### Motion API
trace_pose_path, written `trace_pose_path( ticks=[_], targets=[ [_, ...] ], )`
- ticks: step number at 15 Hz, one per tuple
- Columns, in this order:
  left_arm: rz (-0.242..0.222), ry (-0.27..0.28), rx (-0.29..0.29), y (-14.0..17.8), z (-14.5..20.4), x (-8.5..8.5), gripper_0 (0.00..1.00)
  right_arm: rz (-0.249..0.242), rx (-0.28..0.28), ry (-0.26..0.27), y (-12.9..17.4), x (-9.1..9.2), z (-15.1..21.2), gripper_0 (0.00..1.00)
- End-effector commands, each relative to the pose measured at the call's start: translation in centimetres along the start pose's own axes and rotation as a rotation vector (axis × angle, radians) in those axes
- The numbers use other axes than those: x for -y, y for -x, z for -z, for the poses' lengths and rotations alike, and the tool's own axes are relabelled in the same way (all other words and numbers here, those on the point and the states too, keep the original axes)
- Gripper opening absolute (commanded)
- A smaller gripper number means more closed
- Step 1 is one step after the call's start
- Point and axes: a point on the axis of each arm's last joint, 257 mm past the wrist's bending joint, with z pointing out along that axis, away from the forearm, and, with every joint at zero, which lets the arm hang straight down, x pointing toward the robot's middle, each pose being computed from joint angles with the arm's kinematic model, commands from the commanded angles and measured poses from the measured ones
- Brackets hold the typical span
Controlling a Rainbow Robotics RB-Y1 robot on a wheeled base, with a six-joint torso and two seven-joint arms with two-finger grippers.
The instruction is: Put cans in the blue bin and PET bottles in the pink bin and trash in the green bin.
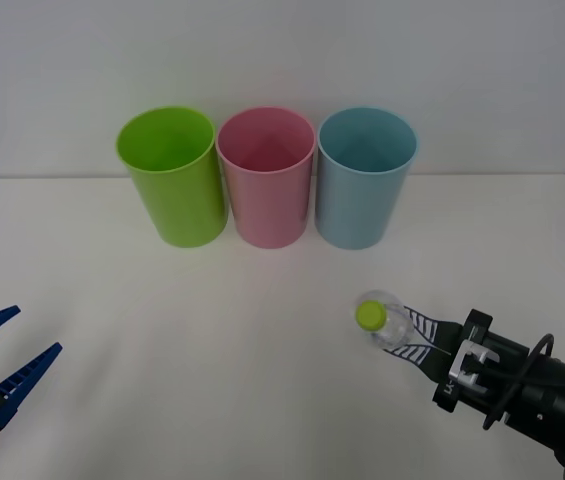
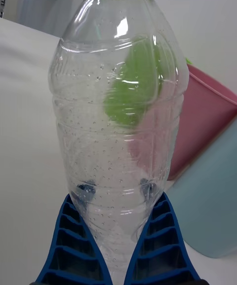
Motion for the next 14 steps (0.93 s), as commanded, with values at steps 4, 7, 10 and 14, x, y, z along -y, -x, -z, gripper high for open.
trace_pose_path(
  ticks=[4, 7, 10, 14],
  targets=[
    [0.0, 0.0, 0.0, 0.0, 0.0, 0.0, 1.0, -0.119, 0.098, -0.076, 2.8, 1.7, -1.3, 0.0],
    [0.0, 0.0, 0.0, 0.0, 0.0, 0.0, 1.0, -0.155, 0.19, -0.121, 6.5, 3.7, -3.0, 0.0],
    [0.0, 0.0, 0.0, 0.0, 0.0, 0.0, 1.0, -0.13, 0.252, -0.158, 9.6, 6.3, -4.9, 0.0],
    [0.0, 0.0, 0.0, 0.0, 0.0, 0.0, 1.0, -0.126, 0.328, -0.216, 13.9, 9.9, -7.7, 0.0]
  ],
)
